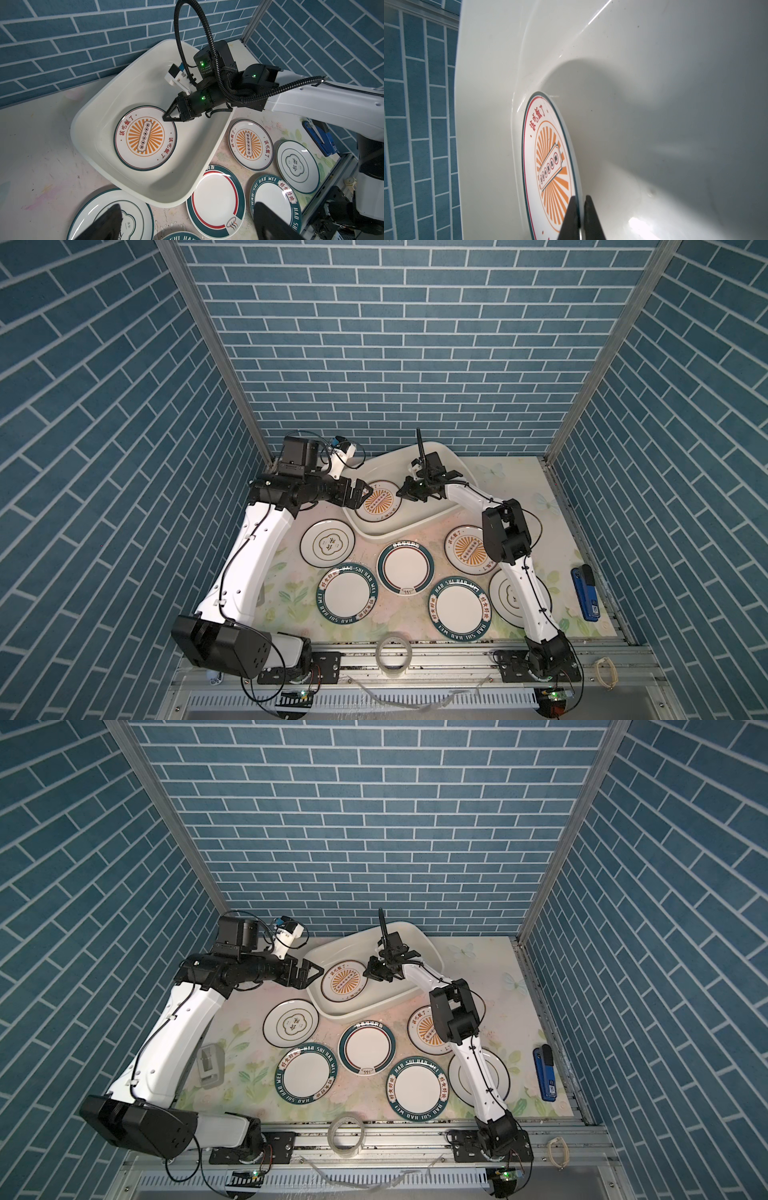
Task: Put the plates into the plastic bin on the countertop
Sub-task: 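Lower the orange sunburst plate into the bin with the right gripper, then open the right gripper and withdraw it from the bin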
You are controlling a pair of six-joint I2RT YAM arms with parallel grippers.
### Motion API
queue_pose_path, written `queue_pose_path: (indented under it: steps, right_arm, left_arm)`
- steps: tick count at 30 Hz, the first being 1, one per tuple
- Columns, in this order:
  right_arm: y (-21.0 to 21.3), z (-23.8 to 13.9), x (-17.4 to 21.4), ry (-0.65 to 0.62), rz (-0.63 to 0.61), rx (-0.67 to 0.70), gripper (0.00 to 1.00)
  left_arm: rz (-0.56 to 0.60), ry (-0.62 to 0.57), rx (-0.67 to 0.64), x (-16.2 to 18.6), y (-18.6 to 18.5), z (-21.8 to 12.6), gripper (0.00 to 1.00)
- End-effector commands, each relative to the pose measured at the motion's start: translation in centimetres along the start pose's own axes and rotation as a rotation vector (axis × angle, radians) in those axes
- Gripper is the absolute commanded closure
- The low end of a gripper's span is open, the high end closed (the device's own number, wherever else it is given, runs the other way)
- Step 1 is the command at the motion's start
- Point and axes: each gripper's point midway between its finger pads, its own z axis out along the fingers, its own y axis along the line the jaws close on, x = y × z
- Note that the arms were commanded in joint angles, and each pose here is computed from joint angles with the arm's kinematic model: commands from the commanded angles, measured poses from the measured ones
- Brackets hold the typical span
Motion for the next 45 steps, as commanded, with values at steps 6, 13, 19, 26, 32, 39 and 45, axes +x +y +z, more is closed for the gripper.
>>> queue_pose_path:
  steps: [6, 13, 19, 26, 32, 39, 45]
  right_arm:
    - [-0.9, 0.7, 0.2, 0.018, 0.027, 0.009, 0.89]
    - [-1.7, 0.6, 0.0, 0.019, 0.04, 0.025, 0.81]
    - [-1.9, 0.1, -0.1, 0.02, 0.031, 0.055, 0.67]
    - [-2.1, -1.1, -1.0, 0.01, 0.011, 0.105, 0.59]
    - [-0.4, -5.3, -4.0, -0.066, -0.065, 0.156, 0.58]
    - [2.5, -14.2, -5.8, -0.176, -0.163, 0.2, 0.58]
    - [3.4, -24.3, -1.9, -0.305, -0.178, 0.192, 0.58]
  left_arm:
    - [-0.007, -0.02, 0.016, -0.1, -0.4, -0.5, 0.0]
    - [-0.015, -0.022, 0.027, 0.0, -0.6, -0.4, 0.0]
    - [-0.014, -0.024, 0.027, 0.0, -0.6, -0.5, 0.0]
    - [-0.016, -0.026, 0.029, 0.0, -0.7, -0.6, 0.01]
    - [-0.009, -0.03, 0.021, -0.4, -0.7, -0.9, 0.0]
    - [-0.002, -0.03, 0.03, -0.4, -0.9, -1.1, 0.01]
    - [0.023, -0.02, 0.1, 0.0, -2.2, -1.3, 0.0]
